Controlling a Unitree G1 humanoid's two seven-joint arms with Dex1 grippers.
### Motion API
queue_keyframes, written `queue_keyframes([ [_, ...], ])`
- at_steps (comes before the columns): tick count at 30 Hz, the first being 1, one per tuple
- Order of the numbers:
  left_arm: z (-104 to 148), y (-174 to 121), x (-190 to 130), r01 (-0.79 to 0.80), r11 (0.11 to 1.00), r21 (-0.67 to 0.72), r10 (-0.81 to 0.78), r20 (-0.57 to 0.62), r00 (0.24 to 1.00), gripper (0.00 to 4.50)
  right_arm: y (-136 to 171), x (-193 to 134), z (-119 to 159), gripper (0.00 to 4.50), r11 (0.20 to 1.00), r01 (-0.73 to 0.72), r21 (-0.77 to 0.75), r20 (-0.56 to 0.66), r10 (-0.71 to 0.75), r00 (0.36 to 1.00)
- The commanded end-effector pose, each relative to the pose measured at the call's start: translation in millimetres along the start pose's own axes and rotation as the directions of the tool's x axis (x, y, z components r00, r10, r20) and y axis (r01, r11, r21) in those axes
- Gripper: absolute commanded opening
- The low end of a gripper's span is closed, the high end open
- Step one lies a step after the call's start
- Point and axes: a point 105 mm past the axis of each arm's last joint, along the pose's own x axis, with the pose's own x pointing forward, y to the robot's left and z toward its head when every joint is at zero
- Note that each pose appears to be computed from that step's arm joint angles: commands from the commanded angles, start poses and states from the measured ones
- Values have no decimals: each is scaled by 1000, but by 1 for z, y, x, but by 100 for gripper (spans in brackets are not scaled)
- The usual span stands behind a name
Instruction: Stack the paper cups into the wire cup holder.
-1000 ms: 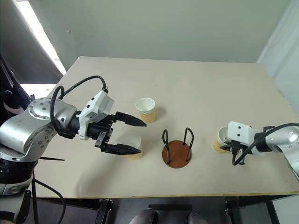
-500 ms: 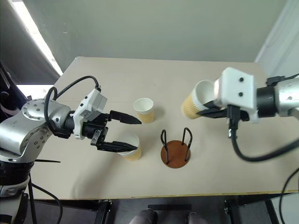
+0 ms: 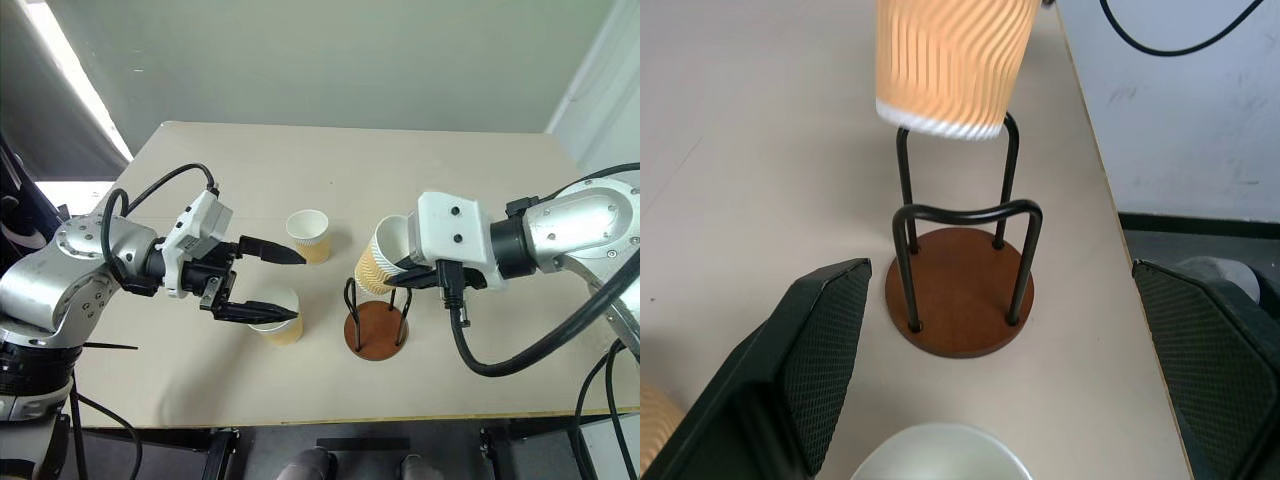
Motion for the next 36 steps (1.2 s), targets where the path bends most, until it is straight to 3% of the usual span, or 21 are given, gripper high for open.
queue_keyframes([
  [1,6,-2,-1,-8,999,38,8,13,1000,450,2,0,2,5,999,-1,-34,-4,1,1000],
  [23,10,-2,3,4,999,48,-5,17,1000,450,13,14,-9,5,999,-45,-25,-32,44,999],
  [31,11,-3,4,13,999,47,-14,19,1000,450,5,13,-3,269,1000,12,-11,16,-12,1000],
  [36,13,-5,3,10,998,57,-11,18,1000,450,-2,7,4,269,997,68,39,82,-71,994],
])
